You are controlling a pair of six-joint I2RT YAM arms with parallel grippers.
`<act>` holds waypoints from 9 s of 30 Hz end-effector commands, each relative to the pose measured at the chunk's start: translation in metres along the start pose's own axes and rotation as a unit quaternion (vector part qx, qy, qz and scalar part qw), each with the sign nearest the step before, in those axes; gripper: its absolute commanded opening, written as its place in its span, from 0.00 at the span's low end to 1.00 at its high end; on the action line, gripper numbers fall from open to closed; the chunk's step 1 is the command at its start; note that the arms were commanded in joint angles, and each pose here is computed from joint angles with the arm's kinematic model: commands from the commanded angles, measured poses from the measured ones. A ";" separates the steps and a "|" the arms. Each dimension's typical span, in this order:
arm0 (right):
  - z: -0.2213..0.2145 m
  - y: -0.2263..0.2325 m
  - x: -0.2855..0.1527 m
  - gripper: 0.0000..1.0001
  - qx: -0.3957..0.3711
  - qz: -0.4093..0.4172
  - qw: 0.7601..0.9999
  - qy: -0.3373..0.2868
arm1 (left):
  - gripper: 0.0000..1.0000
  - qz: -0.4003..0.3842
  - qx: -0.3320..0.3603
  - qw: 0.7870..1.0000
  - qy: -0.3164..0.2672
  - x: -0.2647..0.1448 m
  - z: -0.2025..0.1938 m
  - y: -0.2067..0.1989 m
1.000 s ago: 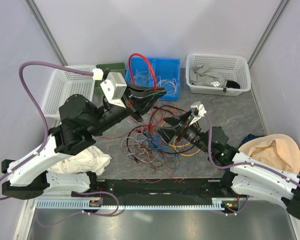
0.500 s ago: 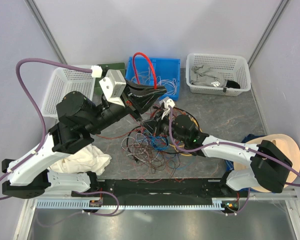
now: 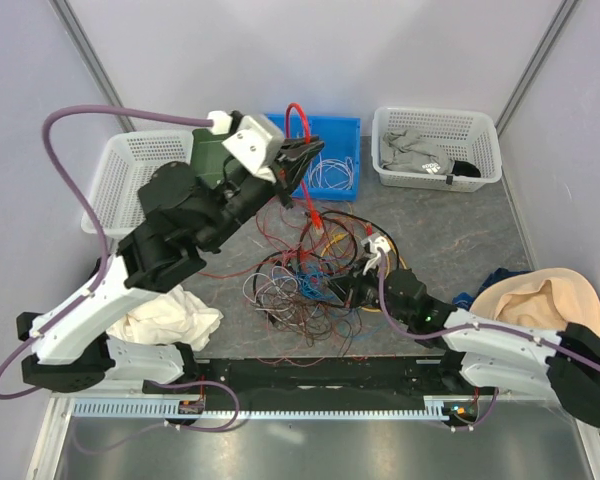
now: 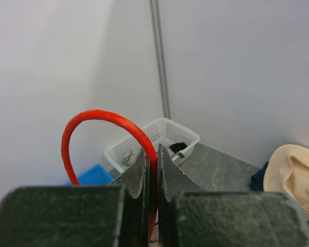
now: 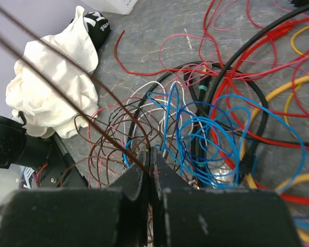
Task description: Untangle the cables
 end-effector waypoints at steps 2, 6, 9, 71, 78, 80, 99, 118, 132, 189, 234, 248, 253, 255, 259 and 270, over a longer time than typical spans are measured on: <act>0.007 -0.006 -0.019 0.00 -0.012 -0.033 0.999 -0.018 | 0.02 0.063 0.042 0.997 0.009 0.020 -0.014 0.023; 0.046 0.010 -0.021 0.00 -0.046 -0.036 0.996 -0.063 | 0.02 0.010 0.014 0.999 0.028 0.021 -0.040 0.005; 0.085 0.032 -0.020 0.00 -0.070 -0.023 0.993 -0.097 | 0.02 -0.010 -0.008 0.999 0.040 0.015 -0.056 -0.004; 0.115 0.051 0.002 0.00 -0.069 -0.040 0.993 -0.089 | 0.02 0.002 -0.210 0.974 0.087 0.001 -0.106 0.097; 0.138 0.073 0.019 0.00 -0.067 -0.011 0.992 -0.103 | 0.02 -0.014 -0.233 0.968 0.094 -0.003 -0.119 0.089; 0.141 0.078 0.022 0.00 -0.063 0.001 0.992 -0.106 | 0.02 -0.023 -0.242 0.965 0.095 -0.004 -0.123 0.086; 0.074 0.017 0.005 0.00 -0.043 -0.103 0.993 -0.045 | 0.02 0.363 -0.117 0.912 0.148 -0.015 -0.126 0.202; 0.074 0.007 -0.026 0.00 -0.068 -0.119 0.988 -0.065 | 0.02 0.628 -0.212 0.712 0.230 -0.094 -0.277 0.420; 0.077 0.011 -0.010 0.00 -0.069 -0.119 0.989 -0.055 | 0.99 0.568 -0.239 0.760 0.207 -0.068 -0.235 0.368; 0.047 -0.028 -0.099 0.17 0.004 -0.219 0.974 -0.059 | 0.99 0.525 -0.313 0.657 0.442 -0.070 -0.474 0.120; 0.068 -0.008 -0.102 0.14 0.002 -0.167 0.982 -0.085 | 0.02 0.343 -0.301 0.848 0.270 -0.061 -0.233 0.112; 0.103 0.037 -0.070 0.43 -0.033 -0.069 0.994 -0.083 | 0.50 0.245 -0.275 0.880 0.301 -0.029 -0.197 0.098; 0.095 0.031 -0.068 0.44 -0.032 -0.082 0.993 -0.072 | 0.99 0.345 -0.263 0.828 0.354 -0.058 -0.275 0.104; 0.094 0.028 -0.068 0.44 -0.034 -0.089 0.993 -0.070 | 0.99 0.376 -0.266 0.809 0.366 -0.065 -0.302 0.108; 0.091 0.025 -0.067 0.45 -0.037 -0.096 0.992 -0.070 | 0.98 0.437 -0.289 0.762 0.381 -0.071 -0.346 0.120; 0.077 0.010 -0.065 0.46 -0.045 -0.120 0.990 -0.059 | 0.83 0.483 -0.209 0.719 0.453 -0.055 -0.452 0.161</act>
Point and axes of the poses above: each gripper's point midway between its finger pads, its own x axis out along the fingers, its own y axis along the line the jaws close on, z = x × y, the point moved 6 cm from there along -x, back along the fingers, and after that the axes turned 2 degrees about x, right-handed, at the moved point
